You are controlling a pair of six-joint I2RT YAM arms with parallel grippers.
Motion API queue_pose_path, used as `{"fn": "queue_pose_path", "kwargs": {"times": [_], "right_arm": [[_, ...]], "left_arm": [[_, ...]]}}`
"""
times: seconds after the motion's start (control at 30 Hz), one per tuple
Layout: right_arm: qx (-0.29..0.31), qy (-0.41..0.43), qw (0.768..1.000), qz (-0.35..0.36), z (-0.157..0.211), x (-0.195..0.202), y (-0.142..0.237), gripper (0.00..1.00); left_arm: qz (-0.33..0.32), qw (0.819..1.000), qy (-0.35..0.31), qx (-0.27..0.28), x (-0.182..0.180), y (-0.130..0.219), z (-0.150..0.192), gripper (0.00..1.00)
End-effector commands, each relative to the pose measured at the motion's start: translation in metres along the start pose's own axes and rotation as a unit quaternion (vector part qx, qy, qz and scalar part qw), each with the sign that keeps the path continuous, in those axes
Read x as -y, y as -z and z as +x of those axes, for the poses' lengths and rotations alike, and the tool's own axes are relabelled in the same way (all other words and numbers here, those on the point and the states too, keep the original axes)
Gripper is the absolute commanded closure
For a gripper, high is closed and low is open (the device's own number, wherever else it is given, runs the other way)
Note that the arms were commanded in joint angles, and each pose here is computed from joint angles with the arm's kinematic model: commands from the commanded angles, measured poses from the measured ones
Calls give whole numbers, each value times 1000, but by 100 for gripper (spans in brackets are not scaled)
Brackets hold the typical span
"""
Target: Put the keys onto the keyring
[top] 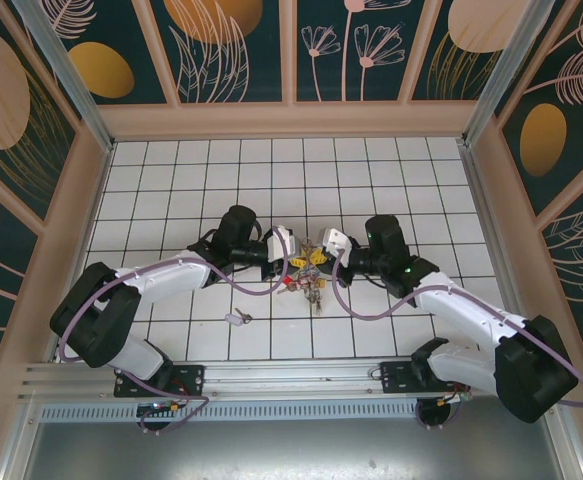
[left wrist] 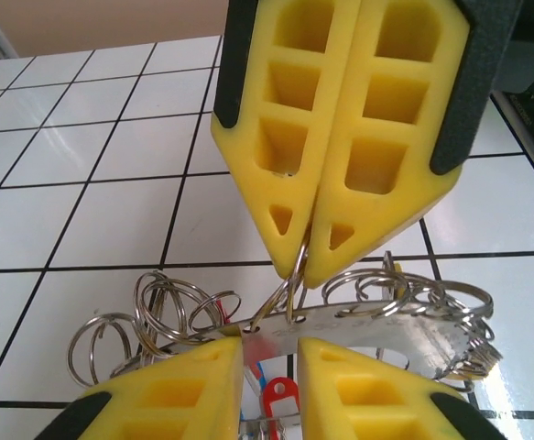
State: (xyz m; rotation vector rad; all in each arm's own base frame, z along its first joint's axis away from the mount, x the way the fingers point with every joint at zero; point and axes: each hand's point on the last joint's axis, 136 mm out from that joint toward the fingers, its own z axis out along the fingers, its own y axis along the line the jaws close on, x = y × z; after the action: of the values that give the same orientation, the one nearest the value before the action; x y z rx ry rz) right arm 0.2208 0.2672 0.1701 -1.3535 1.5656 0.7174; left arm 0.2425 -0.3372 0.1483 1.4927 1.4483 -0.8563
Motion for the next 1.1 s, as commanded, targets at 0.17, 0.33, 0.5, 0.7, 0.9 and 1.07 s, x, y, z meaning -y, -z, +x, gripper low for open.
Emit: {"fn": "queue_pose_path", "kwargs": {"times": [0.17,0.33,0.5,0.7,0.9,1.07], "right_arm": [[21,53,998,-9,-24,1,-5,100],[12,57,998,-1,-21,4,-6,100],[9,57,998,10,-21,7,-7,100],[1,66,998,14,-20,8,-6,100],[4,70,997,9,-23,6,-5,100],[6,71,997,8,-24,6,-5,100]], "left_arm": [[-7,998,-10,54,-1,3,-30,68],[-18,998,-14,64,-2,7,-36,63],[-31,996,-8,87,-4,11,-46,63],[-39,996,-23,79,0,15,-39,61],[-39,998,-26,29,-2,9,-19,65],[-43,999,-25,7,-6,6,-11,68]]}}
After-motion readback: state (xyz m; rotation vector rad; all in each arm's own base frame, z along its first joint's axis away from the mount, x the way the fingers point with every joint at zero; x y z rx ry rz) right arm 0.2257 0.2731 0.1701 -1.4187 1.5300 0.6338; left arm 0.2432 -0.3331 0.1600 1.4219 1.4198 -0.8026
